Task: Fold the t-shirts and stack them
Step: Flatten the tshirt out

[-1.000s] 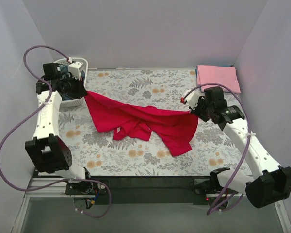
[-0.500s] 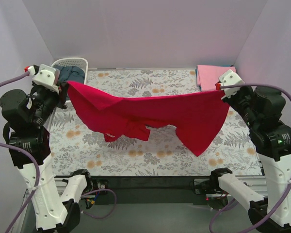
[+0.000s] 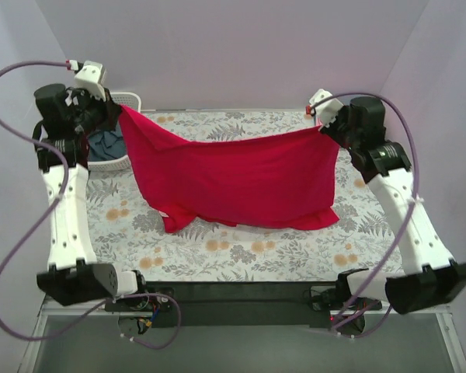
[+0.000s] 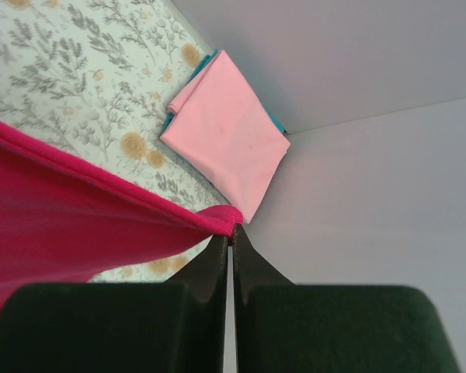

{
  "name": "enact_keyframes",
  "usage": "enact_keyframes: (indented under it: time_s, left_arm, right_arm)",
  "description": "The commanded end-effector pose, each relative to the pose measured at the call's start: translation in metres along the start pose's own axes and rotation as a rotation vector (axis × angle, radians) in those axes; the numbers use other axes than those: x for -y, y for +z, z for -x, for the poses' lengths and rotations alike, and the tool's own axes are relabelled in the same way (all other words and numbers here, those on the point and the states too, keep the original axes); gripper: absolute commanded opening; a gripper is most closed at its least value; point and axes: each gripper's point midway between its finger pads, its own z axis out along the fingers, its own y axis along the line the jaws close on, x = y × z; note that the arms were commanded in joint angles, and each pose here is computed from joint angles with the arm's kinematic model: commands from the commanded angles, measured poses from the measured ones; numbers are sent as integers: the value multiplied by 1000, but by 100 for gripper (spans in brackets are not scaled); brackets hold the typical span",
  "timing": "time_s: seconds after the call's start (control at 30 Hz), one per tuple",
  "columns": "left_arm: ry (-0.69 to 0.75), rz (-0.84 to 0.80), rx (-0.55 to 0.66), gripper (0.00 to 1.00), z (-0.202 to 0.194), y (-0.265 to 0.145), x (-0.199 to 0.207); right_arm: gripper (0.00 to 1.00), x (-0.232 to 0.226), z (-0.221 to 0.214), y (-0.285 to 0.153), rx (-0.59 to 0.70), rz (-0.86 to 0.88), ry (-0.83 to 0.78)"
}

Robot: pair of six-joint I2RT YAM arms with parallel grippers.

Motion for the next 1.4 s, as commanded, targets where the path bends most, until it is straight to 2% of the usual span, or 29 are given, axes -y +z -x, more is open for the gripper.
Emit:
enact_keyframes:
  time_s: [0.0,0.03,0.07,0.1,0.13,0.17,0.2,0.27,0.3,0.33,0.37,0.4,0.47,0.57,0.6,0.67,0.7,0.73,0.77,0.8,0.83,0.87,0.97,1.0,1.1,1.2,1.3,1.33,1.37]
  left_arm:
    - [-8,-11,112,0,40,55,-27]
    - [-34,-12,92,0,33,88,-41]
    - [-2,9,185,0,74,90,-51]
    - [-9,15,215,0,87,102,-59]
    - [-54,18,203,0,79,131,-72]
    - [-25,57,319,0,122,128,-83]
    - [-33,73,360,0,133,134,-90]
    - [-15,83,471,0,156,153,-105]
    - [10,112,560,0,184,142,-109]
    - [17,130,618,0,196,138,-113]
    - [59,154,737,0,222,124,-114]
    - [69,199,796,0,235,114,-120]
    - [118,237,901,0,255,95,-121]
    - [159,257,958,0,264,78,-119]
    - [168,247,962,0,266,72,-115]
    - [165,198,860,0,234,94,-111]
    - [184,181,820,0,220,99,-107]
    - [208,172,816,0,218,81,-95]
    - [188,144,717,0,164,107,-94]
    - [230,147,677,0,142,105,-88]
    - [256,149,683,0,140,84,-76]
    - [230,126,573,0,82,98,-71]
    - [291,126,500,0,38,74,-50]
    - [273,84,412,0,-5,80,-41]
    - [279,77,326,0,-48,63,-26]
    - [250,82,298,0,-48,52,-23]
    - [229,115,344,0,-12,39,-27]
    - [239,155,404,0,23,27,-33]
    - [233,177,430,0,39,20,-36]
  right_arm:
    - [1,73,55,34,153,-224,39]
    - [1,86,59,42,160,-254,72]
    - [1,117,83,33,219,-324,96]
    - [1,122,86,59,211,-323,113]
    - [1,139,94,61,234,-354,133]
    - [1,165,116,49,298,-409,168]
    - [1,170,121,67,308,-415,178]
    - [1,191,136,69,358,-469,191]
    - [1,216,159,46,438,-542,200]
    - [1,219,162,58,449,-552,202]
    - [1,229,170,51,483,-583,203]
    - [1,241,182,40,537,-629,198]
    - [1,250,191,28,590,-670,187]
    - [1,255,196,16,637,-721,166]
    - [1,255,197,12,648,-727,163]
    - [1,239,185,35,610,-677,151]
    - [1,236,184,29,623,-676,146]
    - [1,208,165,63,576,-593,124]
    - [1,197,160,70,571,-565,108]
    - [1,191,157,66,577,-556,91]
    - [1,175,149,77,567,-509,72]
    - [1,150,129,98,519,-452,54]
    - [1,106,89,121,430,-365,35]
    - [1,102,86,114,431,-366,30]
    - [1,80,66,111,399,-331,22]
    - [1,81,64,94,404,-348,21]
    - [1,99,74,68,430,-405,15]
    - [1,109,81,55,447,-433,19]
    - [1,117,86,44,462,-455,23]
